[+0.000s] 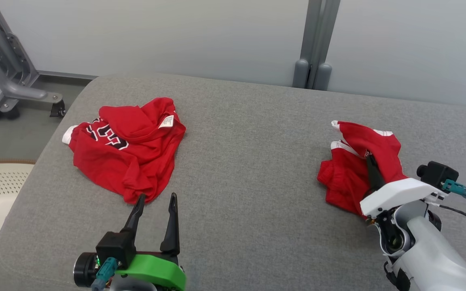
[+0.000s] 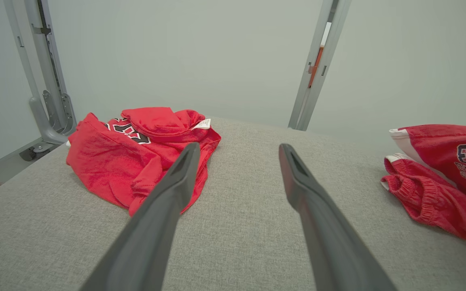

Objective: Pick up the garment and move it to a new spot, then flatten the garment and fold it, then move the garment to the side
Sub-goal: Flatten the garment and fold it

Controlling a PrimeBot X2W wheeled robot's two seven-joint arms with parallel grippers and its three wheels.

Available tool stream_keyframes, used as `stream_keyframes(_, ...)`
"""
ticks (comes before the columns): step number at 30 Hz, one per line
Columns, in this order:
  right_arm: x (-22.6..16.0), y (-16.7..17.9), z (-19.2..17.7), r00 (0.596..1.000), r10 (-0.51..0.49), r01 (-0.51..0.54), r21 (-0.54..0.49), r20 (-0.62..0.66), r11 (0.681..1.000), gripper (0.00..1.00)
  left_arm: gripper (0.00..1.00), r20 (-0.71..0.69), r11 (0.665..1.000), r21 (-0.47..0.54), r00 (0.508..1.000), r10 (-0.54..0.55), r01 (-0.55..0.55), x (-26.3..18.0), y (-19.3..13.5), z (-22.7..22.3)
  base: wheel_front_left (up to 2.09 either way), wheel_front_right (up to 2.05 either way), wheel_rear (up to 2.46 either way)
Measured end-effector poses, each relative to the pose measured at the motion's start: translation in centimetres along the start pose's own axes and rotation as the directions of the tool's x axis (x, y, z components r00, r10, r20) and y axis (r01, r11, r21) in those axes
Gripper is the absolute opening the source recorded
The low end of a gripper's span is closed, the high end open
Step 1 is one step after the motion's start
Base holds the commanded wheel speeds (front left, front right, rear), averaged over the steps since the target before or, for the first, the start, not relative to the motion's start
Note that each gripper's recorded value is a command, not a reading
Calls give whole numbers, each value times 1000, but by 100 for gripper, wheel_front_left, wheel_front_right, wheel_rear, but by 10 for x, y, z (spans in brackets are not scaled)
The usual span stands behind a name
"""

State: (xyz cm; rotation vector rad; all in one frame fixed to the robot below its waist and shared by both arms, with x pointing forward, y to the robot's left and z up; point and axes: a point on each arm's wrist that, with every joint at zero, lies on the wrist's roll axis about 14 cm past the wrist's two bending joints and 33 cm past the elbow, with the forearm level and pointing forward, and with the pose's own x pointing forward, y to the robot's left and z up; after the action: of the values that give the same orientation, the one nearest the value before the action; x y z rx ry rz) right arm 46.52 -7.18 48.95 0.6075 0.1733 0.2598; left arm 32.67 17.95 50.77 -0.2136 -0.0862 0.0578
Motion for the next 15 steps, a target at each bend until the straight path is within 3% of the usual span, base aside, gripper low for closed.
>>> stream_keyframes(6,3,8,-21,997,26,-28,-35,-70,999,0,100,0,1000,2,1000,28,-28,-5,9,0,0,0,0)
stream_keyframes(7,3,9,-24,996,30,-33,-42,-78,999,31,100,0,1000,2,1000,31,-31,-5,10,0,0,0,0)
stream_keyframes(8,4,11,-27,995,36,-40,-50,-89,998,100,100,-1,999,2,999,35,-35,-6,11,0,0,0,0)
stream_keyframes(15,5,35,-48,981,112,-130,-105,-158,986,100,100,-2,998,-19,998,65,-65,-9,18,0,0,0,0)
